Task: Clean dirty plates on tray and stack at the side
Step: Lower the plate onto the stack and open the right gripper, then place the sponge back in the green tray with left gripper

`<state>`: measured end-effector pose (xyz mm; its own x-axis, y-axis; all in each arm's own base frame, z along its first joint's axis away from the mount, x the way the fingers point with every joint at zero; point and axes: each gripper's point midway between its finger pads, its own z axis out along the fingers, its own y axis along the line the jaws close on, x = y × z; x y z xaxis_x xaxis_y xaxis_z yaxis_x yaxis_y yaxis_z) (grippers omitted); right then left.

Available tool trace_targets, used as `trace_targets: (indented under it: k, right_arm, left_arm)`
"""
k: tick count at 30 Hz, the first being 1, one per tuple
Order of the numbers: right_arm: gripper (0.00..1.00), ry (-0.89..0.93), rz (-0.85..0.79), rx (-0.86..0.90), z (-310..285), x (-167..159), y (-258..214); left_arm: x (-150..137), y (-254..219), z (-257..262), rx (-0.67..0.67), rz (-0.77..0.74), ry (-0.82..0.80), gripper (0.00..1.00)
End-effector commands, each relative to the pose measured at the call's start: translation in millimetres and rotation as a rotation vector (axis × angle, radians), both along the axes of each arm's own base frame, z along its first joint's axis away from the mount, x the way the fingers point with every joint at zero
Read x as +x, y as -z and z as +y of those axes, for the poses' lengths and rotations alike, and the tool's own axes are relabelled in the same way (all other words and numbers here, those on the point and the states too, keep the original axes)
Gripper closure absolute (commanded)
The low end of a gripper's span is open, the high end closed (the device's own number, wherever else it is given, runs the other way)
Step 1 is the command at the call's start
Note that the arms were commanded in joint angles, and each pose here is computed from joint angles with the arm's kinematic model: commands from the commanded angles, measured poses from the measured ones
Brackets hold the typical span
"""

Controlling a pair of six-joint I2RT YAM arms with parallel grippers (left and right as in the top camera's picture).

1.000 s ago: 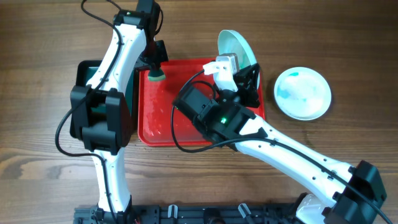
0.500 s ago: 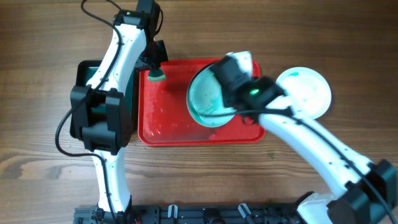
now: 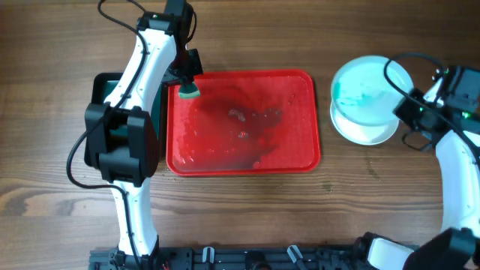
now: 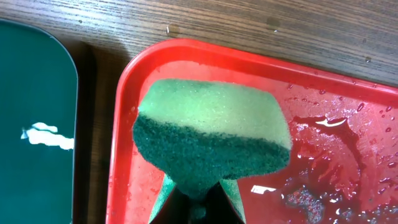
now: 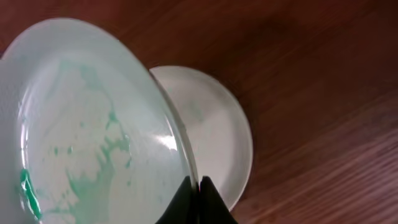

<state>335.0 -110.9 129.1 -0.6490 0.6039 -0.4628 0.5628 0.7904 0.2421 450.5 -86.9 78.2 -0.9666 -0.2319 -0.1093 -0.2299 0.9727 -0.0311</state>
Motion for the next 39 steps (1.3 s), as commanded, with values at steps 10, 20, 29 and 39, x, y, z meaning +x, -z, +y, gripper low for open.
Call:
trace_targets:
  k: [10,20,29,39]
  right_arm:
    - [0.43,0.024,0.171,0.142,2.4,-5.6,95.6]
    - [0.22,-0.387,-0.051,0.130,87.3,30.0,-29.5]
    - [0.21,-0.586,-0.046,0.103,154.2,31.2,-28.9]
    - [0.20,-0.589,-0.049,0.104,154.9,25.2,-47.9]
  left_arm:
    - [-1.8,-6.5,1.0,0.005,-0.010,-0.012,0.96]
    - [-70.5,-77.0,95.6,0.068,0.119,0.063,0.96]
    - [-95.9,46.4,154.8,0.055,0.175,-0.100,0.96]
    - [-73.9,-40.7,158.0,0.069,0.016,-0.120,0.00]
